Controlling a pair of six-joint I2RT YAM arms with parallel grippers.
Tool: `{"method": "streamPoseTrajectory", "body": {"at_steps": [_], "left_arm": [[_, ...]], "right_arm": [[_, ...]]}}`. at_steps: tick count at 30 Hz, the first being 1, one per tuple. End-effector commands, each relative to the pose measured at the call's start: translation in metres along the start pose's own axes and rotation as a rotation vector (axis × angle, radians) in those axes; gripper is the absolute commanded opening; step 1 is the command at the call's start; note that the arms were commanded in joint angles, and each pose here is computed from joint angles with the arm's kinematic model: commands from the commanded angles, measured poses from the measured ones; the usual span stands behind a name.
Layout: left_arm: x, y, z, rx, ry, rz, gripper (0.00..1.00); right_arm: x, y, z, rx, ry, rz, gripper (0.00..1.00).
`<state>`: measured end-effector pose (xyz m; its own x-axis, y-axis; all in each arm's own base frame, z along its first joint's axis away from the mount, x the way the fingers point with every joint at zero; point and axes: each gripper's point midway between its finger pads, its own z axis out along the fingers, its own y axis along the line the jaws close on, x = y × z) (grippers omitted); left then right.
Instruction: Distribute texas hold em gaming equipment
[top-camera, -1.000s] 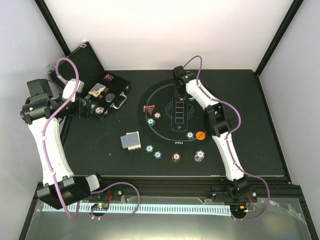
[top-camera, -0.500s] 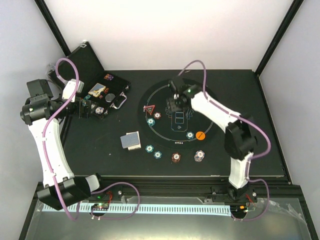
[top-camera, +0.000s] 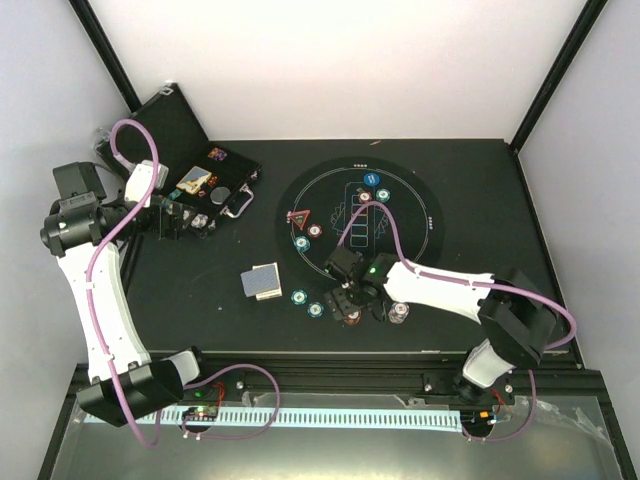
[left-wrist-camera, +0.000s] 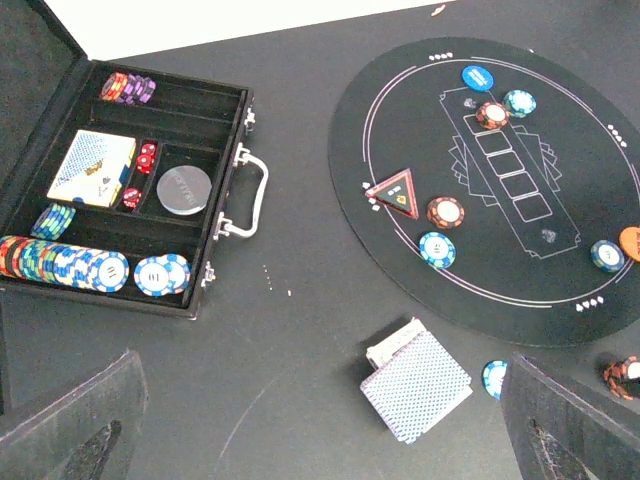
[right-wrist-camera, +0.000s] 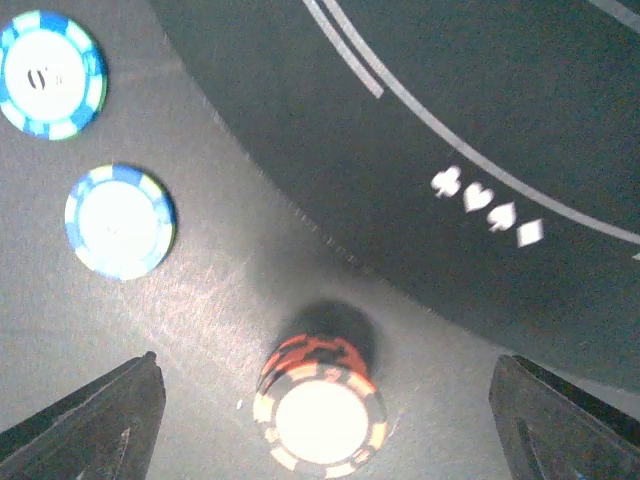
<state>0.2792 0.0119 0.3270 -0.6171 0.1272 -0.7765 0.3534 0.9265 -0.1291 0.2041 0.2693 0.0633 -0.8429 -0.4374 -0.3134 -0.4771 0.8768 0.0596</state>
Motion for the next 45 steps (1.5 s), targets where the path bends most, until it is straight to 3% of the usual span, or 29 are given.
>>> {"method": "streamPoseTrajectory", "body": {"at_steps": [1,21,28,38,45], "left_arm": [[-0.004,-0.009,-0.009,0.017,-0.031,-0.003,0.99],[-0.007,-0.010,-0.012,0.010,-0.037,0.001,0.99],[-0.010,-0.011,-0.014,0.006,-0.044,0.008,0.99],[-0.009,-0.009,-0.012,0.008,-0.038,0.004,0.99],[-0.006,-0.009,-0.009,0.016,-0.032,0.000,0.99]], "right_arm": [[0.008,0.018,0.003,-0.050,-0.016,0.030,0.91],[0.039,0.008,0.033,0.006,0.075,0.022,0.61],[0.045,0.002,0.039,0.035,0.095,0.019,0.59],[0.035,0.005,0.031,0.034,0.081,0.010,0.45],[0.031,0.004,0.026,0.049,0.081,-0.007,0.42]]}}
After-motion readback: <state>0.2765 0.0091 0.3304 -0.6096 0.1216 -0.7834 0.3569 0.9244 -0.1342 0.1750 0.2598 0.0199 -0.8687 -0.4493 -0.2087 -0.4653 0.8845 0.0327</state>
